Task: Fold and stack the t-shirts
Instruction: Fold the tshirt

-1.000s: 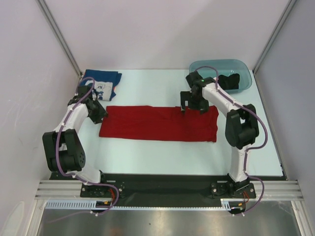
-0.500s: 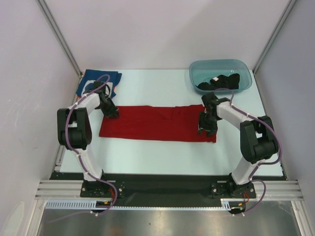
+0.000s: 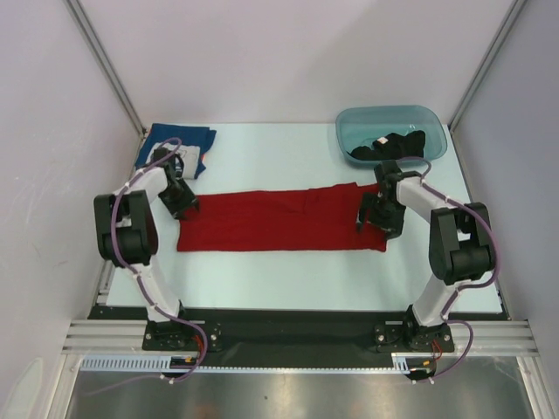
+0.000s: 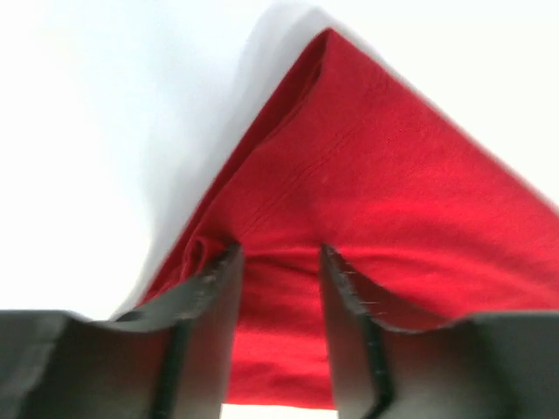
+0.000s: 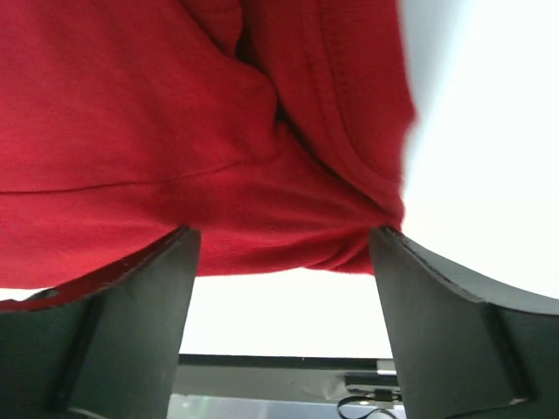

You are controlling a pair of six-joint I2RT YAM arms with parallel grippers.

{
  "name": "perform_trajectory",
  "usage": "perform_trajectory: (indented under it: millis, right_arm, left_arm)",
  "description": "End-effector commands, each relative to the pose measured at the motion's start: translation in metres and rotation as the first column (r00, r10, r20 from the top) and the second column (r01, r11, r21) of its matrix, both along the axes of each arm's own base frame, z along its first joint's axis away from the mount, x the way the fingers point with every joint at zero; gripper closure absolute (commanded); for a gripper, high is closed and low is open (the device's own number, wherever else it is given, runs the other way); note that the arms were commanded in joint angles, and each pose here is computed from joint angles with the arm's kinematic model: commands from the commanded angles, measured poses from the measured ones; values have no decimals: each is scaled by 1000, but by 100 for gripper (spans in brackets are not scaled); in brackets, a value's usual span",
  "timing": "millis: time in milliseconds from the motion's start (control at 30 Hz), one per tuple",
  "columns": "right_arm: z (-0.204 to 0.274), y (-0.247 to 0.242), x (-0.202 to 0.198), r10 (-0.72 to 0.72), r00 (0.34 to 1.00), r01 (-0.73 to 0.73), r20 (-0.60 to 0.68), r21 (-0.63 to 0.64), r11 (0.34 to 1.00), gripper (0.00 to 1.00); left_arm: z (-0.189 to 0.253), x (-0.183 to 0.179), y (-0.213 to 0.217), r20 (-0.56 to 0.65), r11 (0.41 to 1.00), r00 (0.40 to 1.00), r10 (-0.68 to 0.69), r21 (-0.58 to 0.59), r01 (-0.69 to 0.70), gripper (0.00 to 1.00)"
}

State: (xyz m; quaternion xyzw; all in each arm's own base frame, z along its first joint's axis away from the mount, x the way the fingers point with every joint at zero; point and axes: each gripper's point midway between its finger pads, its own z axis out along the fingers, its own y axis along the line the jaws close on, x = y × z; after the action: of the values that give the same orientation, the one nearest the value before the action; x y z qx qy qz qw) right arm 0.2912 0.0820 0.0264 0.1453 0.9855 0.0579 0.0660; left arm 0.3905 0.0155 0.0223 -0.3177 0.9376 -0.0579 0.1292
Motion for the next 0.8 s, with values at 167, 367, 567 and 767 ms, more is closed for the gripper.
perform_trajectory:
  millis: [167, 367, 567, 767]
  right_arm:
    - [73, 13, 87, 104, 974, -84, 203, -107, 991, 6]
    - [68, 36, 109, 66, 986, -51, 152, -102, 993, 4]
    - [57, 35, 132, -209, 960, 226, 187, -75, 971, 4]
    - [29, 61, 151, -280, 933, 301, 227, -62, 952, 4]
  left_arm:
    - [92, -18, 22, 139, 935, 984, -115, 351, 60, 34]
    - [127, -1, -28, 233, 892, 908, -348, 381, 244, 30]
    - [146, -6, -64, 307, 890, 863, -400, 353, 287, 31]
    - [161, -31, -79, 361, 890, 831, -422, 337, 306, 32]
